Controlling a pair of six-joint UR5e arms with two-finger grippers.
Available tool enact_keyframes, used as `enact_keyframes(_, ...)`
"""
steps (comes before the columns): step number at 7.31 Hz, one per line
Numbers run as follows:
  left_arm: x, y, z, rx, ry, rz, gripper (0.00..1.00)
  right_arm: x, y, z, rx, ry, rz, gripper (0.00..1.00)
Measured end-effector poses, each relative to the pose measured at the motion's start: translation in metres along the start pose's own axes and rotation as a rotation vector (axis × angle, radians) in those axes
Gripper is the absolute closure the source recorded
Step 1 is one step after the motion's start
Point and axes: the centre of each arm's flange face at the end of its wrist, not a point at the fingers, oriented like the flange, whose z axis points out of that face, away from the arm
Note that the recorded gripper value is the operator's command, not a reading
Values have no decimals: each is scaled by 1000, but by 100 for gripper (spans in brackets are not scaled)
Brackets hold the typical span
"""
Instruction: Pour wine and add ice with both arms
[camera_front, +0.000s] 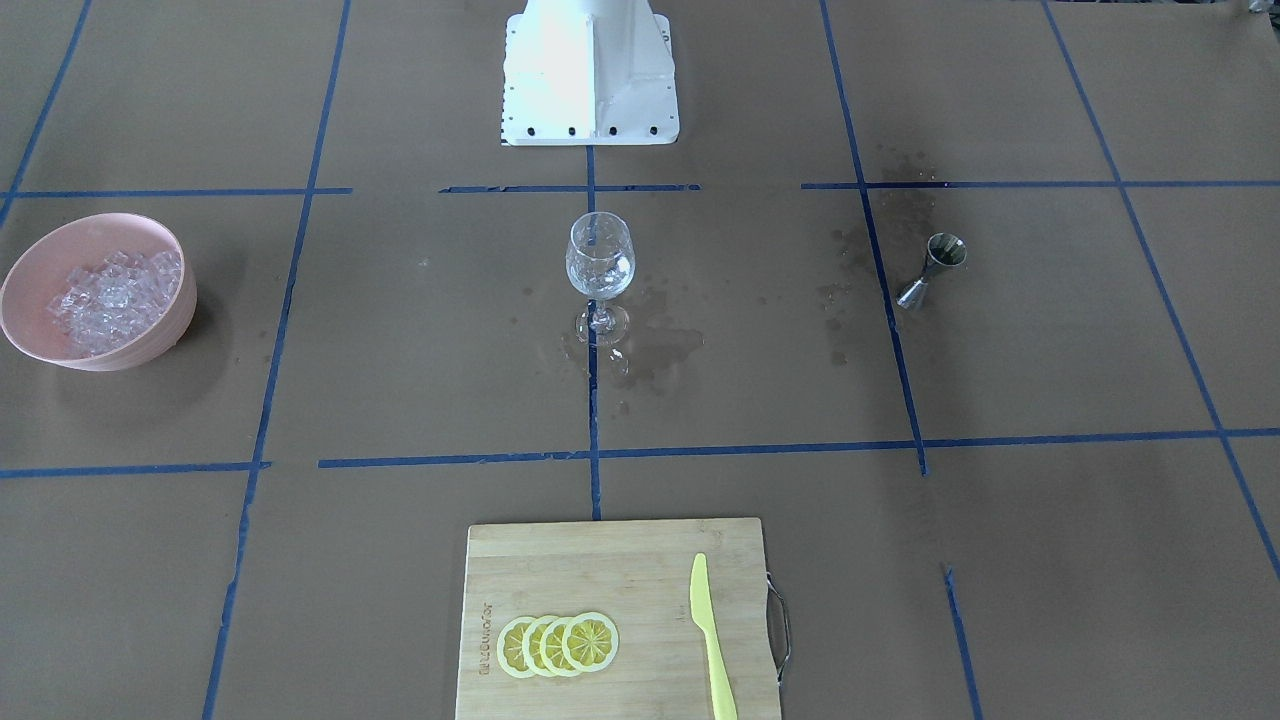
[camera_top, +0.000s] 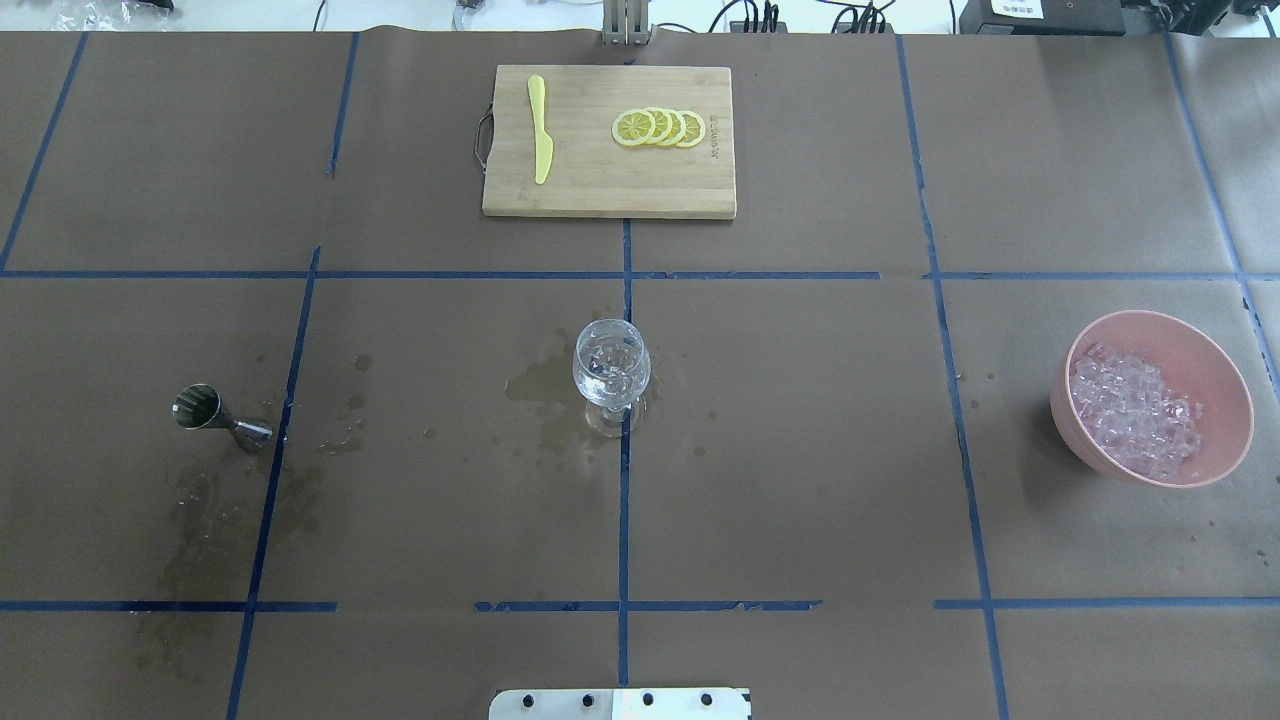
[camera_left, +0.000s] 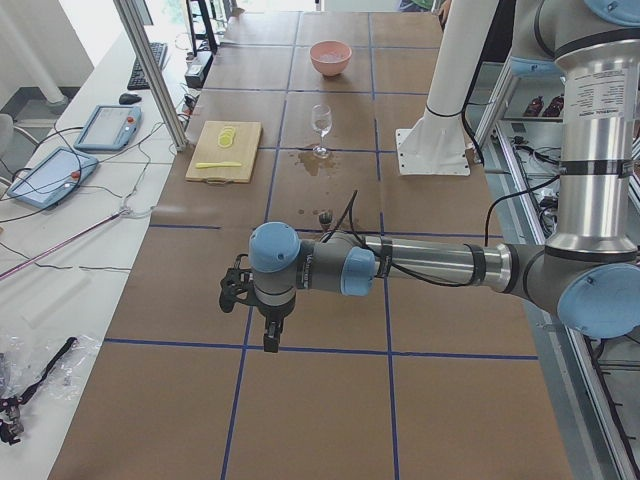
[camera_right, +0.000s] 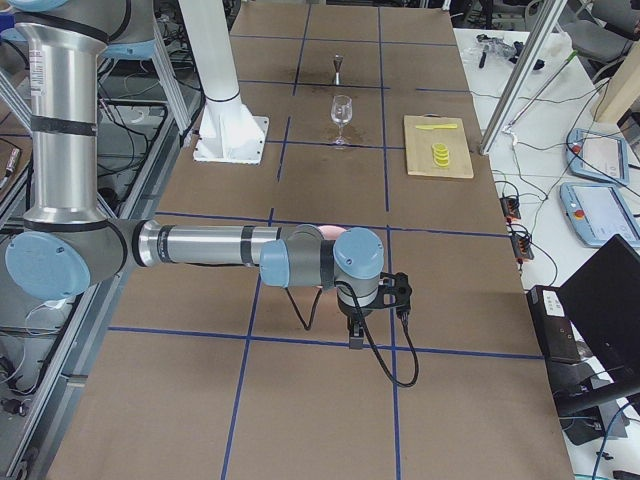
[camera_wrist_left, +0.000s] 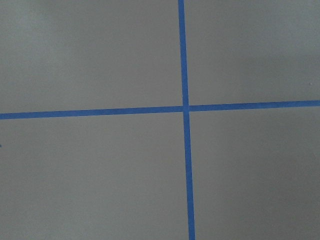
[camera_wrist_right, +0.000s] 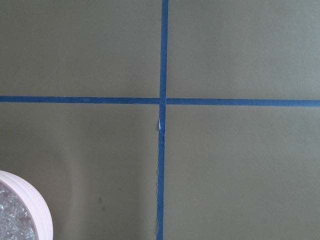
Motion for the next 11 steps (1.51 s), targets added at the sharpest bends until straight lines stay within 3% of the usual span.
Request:
enact_keyframes(3,21,-6,-21,41,3,35,0,-4,-3,-3,7,-6,-7,0)
enact_keyframes(6,106,-11,-78,151,26,114,0,-10,-5,-8,17,-14,-19,0)
enact_keyframes(9,229,6,-96,165,113,6,0,-23,-18,-22,42,-9,-46,0)
enact_keyframes(11,306,33,-85,169,147,-66,0,-23,-17,-21,40,-9,-43,0)
